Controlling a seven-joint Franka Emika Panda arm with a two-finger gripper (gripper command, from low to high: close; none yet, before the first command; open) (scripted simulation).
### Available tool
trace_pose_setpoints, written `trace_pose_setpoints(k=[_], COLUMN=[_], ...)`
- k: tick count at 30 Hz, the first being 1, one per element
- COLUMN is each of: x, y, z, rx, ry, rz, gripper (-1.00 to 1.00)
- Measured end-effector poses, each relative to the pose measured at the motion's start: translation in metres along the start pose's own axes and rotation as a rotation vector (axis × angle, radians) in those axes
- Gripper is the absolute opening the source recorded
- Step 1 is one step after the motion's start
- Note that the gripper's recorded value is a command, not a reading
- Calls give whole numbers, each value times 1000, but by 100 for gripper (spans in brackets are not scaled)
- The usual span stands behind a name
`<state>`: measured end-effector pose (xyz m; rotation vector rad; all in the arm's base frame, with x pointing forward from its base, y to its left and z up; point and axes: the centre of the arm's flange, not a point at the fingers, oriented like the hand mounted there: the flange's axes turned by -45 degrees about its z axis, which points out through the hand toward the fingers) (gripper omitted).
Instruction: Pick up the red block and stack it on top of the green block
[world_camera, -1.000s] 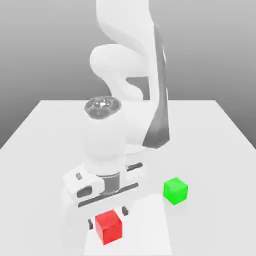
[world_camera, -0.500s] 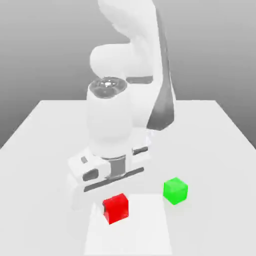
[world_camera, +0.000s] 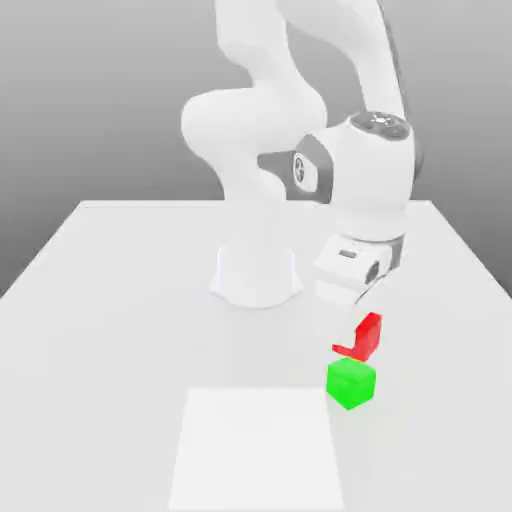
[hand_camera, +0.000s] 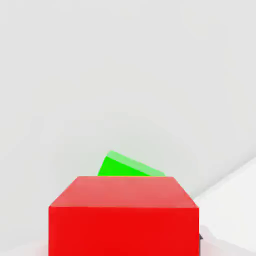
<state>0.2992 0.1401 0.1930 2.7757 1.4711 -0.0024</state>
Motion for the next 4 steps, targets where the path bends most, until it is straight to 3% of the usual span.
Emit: trace_pose_setpoints(k=[1,4], x=[-1,-1], y=[-1,0], z=[8,8], rx=[0,0], ry=[0,0], rz=[-1,1], gripper=[100,100])
